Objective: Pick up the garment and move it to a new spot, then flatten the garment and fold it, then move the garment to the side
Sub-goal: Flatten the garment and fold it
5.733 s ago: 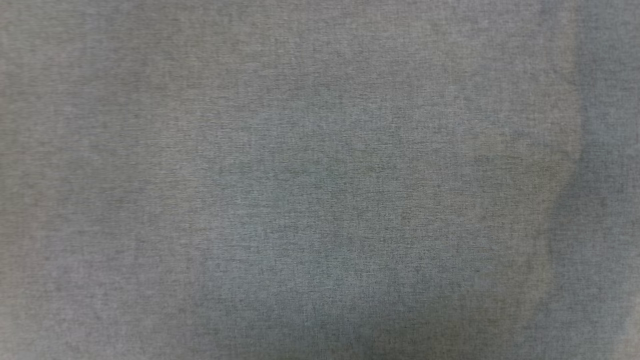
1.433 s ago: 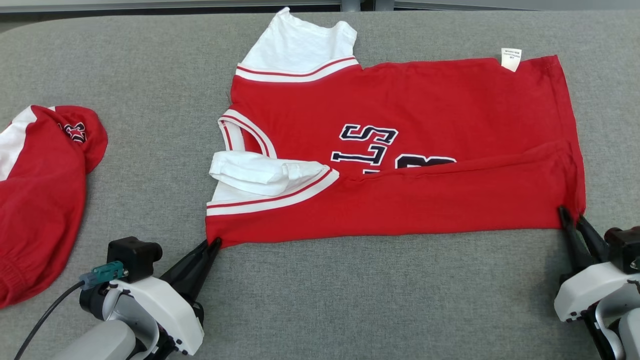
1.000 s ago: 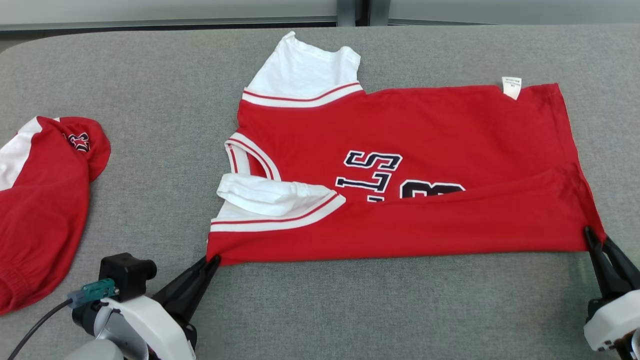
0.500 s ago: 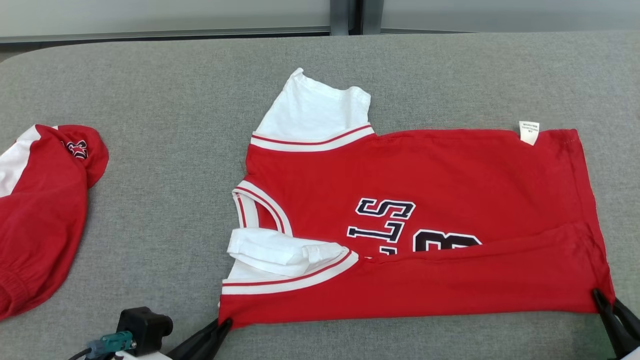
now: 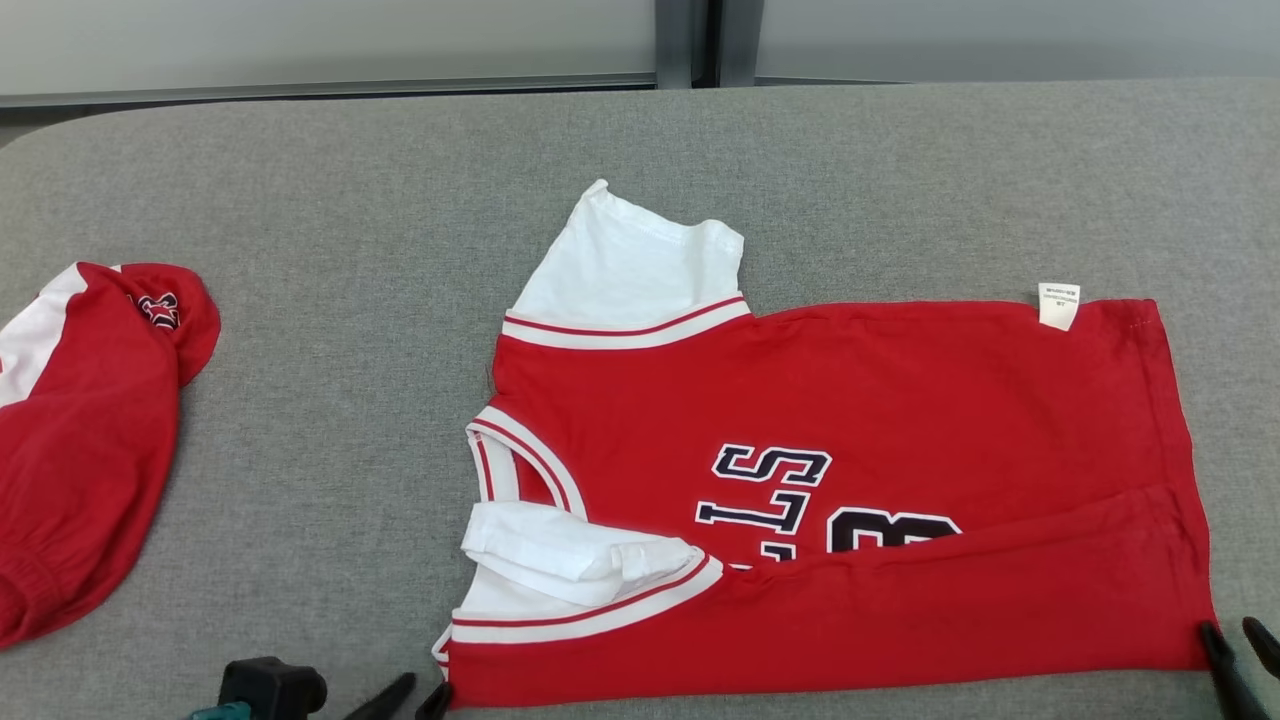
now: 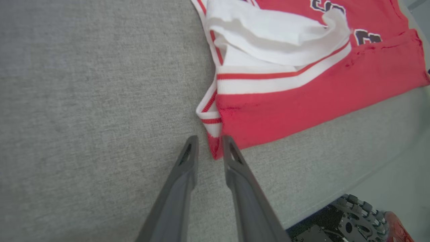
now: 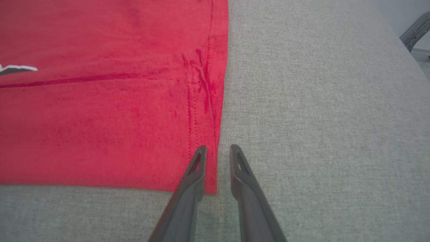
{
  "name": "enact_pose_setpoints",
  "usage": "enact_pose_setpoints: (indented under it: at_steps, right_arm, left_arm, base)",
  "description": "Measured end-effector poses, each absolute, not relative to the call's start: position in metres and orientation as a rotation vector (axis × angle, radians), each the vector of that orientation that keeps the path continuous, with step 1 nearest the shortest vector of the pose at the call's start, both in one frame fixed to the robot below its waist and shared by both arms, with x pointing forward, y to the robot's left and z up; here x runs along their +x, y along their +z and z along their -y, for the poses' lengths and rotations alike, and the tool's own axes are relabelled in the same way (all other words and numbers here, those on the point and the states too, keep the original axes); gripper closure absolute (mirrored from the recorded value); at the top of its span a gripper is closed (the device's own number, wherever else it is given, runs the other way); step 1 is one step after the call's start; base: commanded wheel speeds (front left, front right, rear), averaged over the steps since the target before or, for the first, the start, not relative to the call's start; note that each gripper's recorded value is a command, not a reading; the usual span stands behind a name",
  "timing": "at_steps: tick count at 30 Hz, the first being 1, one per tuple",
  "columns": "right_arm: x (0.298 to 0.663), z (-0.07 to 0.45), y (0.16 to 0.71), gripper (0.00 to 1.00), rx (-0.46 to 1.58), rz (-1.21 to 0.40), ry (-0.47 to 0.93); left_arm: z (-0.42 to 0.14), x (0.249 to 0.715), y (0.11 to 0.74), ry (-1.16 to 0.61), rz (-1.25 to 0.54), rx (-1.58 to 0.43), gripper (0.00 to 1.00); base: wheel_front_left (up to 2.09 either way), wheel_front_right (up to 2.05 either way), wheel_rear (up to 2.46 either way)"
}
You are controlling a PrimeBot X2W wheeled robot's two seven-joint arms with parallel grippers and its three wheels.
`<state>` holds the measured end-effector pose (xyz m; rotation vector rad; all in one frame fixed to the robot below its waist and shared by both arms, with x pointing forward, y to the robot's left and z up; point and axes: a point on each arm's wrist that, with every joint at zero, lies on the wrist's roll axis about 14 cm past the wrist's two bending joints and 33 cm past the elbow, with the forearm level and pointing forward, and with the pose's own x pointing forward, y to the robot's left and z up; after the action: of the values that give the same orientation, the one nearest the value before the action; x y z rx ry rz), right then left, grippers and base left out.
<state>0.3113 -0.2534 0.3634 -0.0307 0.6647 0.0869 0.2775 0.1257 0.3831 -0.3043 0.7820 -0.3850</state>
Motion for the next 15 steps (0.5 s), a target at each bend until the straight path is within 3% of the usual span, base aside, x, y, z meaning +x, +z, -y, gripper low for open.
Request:
enact_pose_setpoints:
  at_steps: [8,15]
  right_arm:
    - [0.320,0.261,0.384,0.00,-0.043,-0.611,0.075]
    - [0.376,0.214,0.440,0.00,-0.043,-0.307,0.185]
  left_arm:
    - [-0.135,0.283,0.390,-0.295,-0.768,-0.390,0.00]
    - [-0.164,0.364,0.452,-0.289,-0.483,-0.307,0.00]
  base:
    - [0.00,0.00,0.00]
    - [0.00,0.00,0.00]
